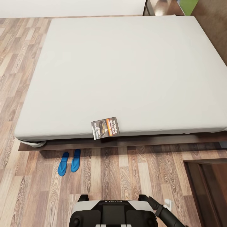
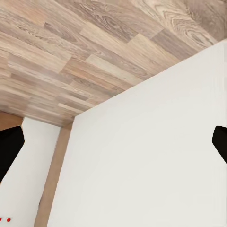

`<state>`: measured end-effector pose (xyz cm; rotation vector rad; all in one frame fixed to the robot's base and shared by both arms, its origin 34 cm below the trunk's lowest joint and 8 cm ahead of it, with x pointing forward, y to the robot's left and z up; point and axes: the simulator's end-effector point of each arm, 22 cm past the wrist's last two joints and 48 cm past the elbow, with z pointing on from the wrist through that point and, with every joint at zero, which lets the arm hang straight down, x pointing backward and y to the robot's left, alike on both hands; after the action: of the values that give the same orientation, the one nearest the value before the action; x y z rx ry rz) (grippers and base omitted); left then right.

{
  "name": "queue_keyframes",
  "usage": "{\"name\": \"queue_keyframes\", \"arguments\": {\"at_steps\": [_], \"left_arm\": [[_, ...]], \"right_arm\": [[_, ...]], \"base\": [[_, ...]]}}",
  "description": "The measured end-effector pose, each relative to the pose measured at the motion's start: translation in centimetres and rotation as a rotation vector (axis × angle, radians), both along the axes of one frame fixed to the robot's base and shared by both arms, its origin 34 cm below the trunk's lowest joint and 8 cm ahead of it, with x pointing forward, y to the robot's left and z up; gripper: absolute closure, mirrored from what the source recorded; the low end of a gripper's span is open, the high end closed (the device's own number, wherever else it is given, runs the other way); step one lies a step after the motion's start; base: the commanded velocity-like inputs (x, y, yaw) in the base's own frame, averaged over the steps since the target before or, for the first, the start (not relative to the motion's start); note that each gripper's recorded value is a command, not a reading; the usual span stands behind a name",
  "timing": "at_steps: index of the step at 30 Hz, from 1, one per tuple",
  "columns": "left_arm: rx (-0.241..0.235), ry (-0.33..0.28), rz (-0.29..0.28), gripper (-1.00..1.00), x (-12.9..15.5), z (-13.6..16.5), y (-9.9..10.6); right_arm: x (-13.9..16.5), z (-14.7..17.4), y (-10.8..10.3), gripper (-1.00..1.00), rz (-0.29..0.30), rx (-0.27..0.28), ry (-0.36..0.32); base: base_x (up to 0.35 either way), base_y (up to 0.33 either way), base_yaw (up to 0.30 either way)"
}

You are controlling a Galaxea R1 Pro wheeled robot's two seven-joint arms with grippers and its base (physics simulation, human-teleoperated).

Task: In the bedroom, move the book from the bed onto either nightstand, and place the two sandals side by side next to the bed.

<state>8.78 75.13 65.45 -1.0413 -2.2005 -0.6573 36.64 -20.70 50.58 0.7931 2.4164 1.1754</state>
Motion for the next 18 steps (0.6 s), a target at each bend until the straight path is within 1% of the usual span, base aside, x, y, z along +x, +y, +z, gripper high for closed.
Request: {"name": "queue_keyframes", "arguments": {"at_steps": [1, 2, 4, 11, 14, 17, 18], "left_arm": [[-0.008, -0.007, 0.016, -1.0, -0.1, -0.2, -0.2], [-0.032, -0.024, 0.062, -1.0, -0.5, -0.6, -1.0], [-0.057, -0.048, 0.118, -1.0, -0.9, -1.1, -1.8], [-0.112, -0.134, 0.299, -1.0, -1.8, -2.6, -4.6], [-0.141, -0.165, 0.36, -1.0, -2.4, -3.8, -6.8], [-0.17, -0.183, 0.408, -1.0, -3.1, -5.1, -9.2], [-0.175, -0.186, 0.416, -1.0, -3.2, -5.2, -9.6]], "right_arm": [[0.1, 0.2, 0.3, -1.0, 0.005, 0.009, -0.005], [0.2, 0.4, 0.8, -1.0, 0.017, 0.025, -0.013], [0.2, 0.6, 1.3, -1.0, 0.028, 0.04, -0.018], [0.6, 0.8, 2.5, -1.0, 0.05, 0.067, -0.027], [0.5, 0.9, 3.0, -1.0, 0.063, 0.081, -0.025], [0.1, 1.3, 3.9, -1.0, 0.088, 0.11, -0.026], [0.0, 1.4, 4.1, -1.0, 0.093, 0.116, -0.027]], "base": [[0.0, 0.0, 0.0], [0.0, 0.0, 0.0], [0.0, 0.0, 0.0], [0.0, 0.0, 0.0], [0.0, 0.0, 0.0], [0.0, 0.0, 0.0], [0.0, 0.0, 0.0]]}}
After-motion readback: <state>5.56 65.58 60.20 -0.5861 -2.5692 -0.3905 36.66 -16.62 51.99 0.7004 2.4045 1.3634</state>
